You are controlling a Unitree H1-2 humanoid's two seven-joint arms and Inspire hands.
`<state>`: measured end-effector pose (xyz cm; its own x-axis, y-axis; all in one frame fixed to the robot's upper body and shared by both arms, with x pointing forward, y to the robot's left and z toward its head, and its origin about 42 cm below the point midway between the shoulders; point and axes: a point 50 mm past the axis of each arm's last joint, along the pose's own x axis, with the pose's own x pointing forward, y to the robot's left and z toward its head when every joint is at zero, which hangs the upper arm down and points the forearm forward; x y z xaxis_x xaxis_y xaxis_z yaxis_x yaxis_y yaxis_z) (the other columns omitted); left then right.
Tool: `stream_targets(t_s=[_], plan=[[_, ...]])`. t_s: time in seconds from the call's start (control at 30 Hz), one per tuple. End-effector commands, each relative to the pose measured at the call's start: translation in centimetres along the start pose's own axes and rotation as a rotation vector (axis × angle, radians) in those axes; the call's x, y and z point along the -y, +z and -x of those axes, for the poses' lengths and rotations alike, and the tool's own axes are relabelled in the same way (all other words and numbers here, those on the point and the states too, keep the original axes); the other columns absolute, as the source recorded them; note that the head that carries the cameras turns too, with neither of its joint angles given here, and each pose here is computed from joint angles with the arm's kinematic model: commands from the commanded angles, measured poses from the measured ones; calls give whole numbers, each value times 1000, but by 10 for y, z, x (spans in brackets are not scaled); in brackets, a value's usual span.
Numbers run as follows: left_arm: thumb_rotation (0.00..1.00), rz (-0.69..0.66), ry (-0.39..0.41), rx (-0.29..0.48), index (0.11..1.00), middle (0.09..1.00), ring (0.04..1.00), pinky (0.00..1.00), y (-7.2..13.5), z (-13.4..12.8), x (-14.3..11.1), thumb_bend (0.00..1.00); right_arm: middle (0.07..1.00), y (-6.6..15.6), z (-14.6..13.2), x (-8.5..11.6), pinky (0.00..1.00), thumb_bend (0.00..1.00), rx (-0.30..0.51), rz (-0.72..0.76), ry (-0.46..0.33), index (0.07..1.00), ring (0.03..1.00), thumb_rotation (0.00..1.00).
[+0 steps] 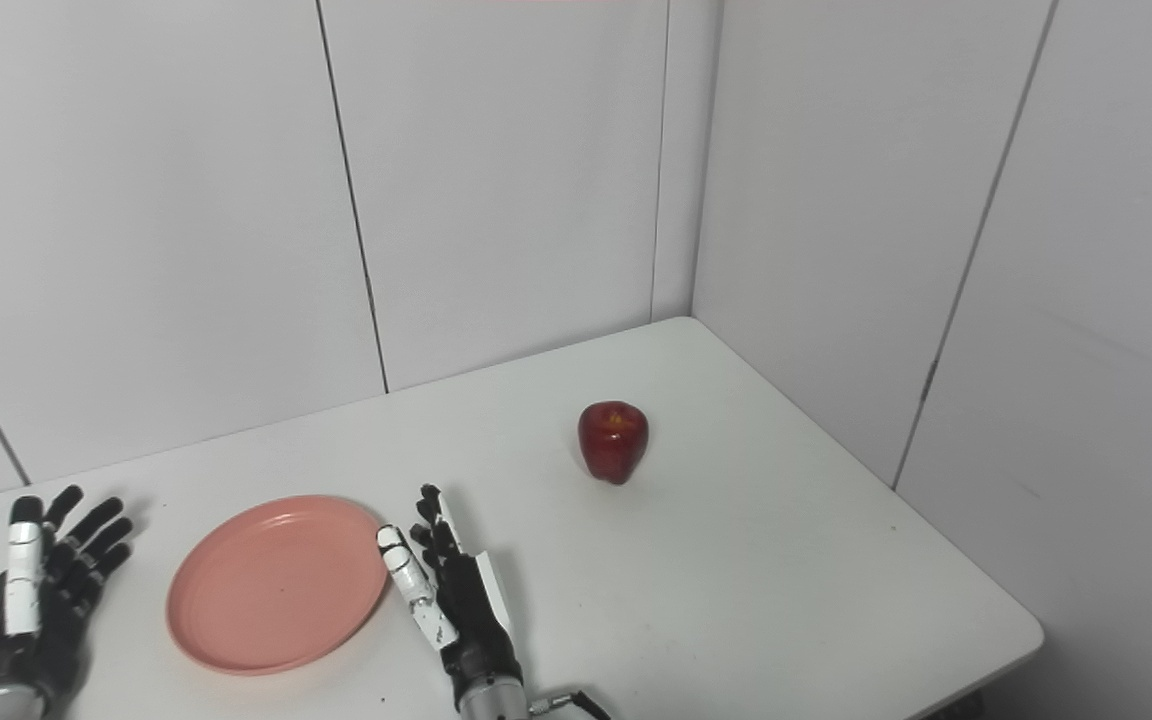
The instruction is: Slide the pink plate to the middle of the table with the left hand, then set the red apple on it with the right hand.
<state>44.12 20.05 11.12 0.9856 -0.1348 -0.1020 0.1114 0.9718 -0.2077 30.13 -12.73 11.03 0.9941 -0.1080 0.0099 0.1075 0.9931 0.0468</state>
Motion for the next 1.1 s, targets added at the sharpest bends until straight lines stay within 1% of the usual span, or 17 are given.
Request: stream_targets(t_s=[0.0,0.2,0.4,0.5,0.63,0.73,0.8,0.83,0.93,1.07], plan=[[877,1,29,-52,902,840,861,902,-4,3,-8,825,978,7,-6,-11,974,756,33,-34,-2,1000,944,865],[871,-2,26,-48,895,838,861,893,-1,4,-6,832,975,5,-6,-12,976,752,38,-32,-8,1000,941,877],[875,1,23,-51,900,840,861,901,-1,3,-3,812,974,5,-9,-9,968,766,43,-39,-11,1000,939,861],[884,-3,21,-45,899,838,858,898,-1,3,-2,818,974,5,-11,-7,957,758,47,-59,-22,1000,942,854],[897,-9,26,-40,901,835,853,895,0,2,-1,797,983,7,-13,-3,958,741,52,-109,-32,1000,951,839],[885,-2,29,-45,896,831,854,903,1,1,-1,816,974,15,-15,4,951,746,72,-136,-46,1000,945,855],[880,-1,30,-45,896,833,855,906,2,0,-1,828,970,22,-17,9,963,722,93,-153,-58,1000,949,856],[880,-1,31,-45,891,829,849,898,2,0,0,820,968,24,-17,11,954,722,100,-158,-64,995,945,859],[875,2,30,-45,888,819,841,887,3,-1,1,824,935,32,-20,19,919,741,115,-172,-110,953,924,830],[873,1,23,-39,895,821,852,900,5,-2,1,830,912,41,-27,31,889,717,129,-186,-126,944,906,881]])
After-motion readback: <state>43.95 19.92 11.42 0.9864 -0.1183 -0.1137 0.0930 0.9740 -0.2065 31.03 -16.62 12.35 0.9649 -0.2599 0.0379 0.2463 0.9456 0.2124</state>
